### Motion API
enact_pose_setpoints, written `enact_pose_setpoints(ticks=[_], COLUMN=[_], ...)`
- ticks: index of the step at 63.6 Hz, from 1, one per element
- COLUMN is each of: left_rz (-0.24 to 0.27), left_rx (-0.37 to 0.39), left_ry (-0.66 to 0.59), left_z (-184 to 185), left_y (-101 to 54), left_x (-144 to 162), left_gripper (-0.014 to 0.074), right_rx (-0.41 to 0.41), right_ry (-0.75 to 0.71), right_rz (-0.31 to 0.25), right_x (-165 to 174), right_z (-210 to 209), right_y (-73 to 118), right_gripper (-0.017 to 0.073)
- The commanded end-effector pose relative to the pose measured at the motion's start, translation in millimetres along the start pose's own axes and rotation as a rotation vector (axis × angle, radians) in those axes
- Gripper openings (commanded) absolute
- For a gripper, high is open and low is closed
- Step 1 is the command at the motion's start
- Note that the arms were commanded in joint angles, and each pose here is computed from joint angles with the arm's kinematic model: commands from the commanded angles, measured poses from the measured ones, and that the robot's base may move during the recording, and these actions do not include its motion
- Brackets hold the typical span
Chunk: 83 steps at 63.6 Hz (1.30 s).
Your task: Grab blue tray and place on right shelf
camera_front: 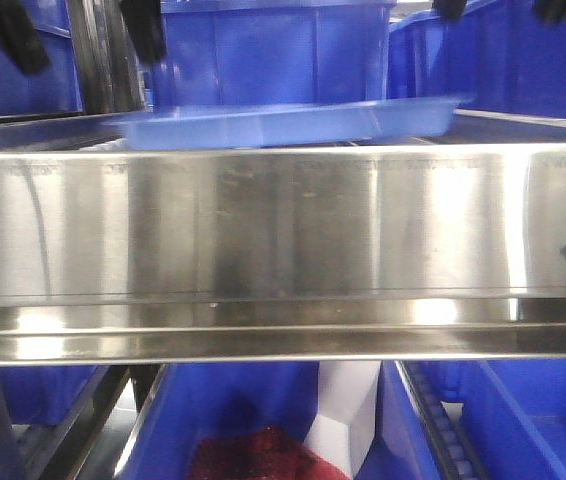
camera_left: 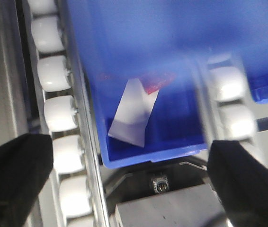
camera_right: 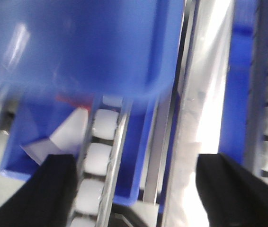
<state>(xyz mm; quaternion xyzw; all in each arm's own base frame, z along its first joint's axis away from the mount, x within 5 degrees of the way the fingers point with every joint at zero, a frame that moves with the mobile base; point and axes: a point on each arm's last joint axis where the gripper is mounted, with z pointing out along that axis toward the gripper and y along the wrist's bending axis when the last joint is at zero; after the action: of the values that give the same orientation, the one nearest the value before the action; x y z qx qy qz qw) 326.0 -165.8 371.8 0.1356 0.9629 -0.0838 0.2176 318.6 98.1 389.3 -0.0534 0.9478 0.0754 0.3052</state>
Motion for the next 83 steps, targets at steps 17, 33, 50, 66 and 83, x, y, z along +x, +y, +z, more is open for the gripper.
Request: enact_pose_setpoints(ticks=[17,33,50,66,83], left_rz=[0.116,0.11,0.104,0.142,0.141], left_rx=[0.076,0.139,0.209,0.203,0.205], left_ry=[-0.439,-0.652,-0.937,-1.141,-1.152], left_z=[-117,-127,-122,-119,-119], left_y=[-9.1,13.4,37.6,51.0,52.0], left_x=[65,150,239,282,286], left_gripper=[0.0081,-0.0048,-0.0049,-0.0048,-0.0048], right_rx=[-0.015,-0.038,-0.066,-0.102,-0.104], right_ry=[-0.34,-0.52,-0.787,-1.032,-1.046], right_rz=[-0.042,-0.088,-0.13,-0.129,-0.129], right_x=[57,140,224,268,268], right_z=[-87,-109,-115,-116,-116], right_y=[-14.6,-29.5,-44.4,-51.7,-51.7], right_gripper=[0.0053,0.0057,0.0057,0.0057,0.0056])
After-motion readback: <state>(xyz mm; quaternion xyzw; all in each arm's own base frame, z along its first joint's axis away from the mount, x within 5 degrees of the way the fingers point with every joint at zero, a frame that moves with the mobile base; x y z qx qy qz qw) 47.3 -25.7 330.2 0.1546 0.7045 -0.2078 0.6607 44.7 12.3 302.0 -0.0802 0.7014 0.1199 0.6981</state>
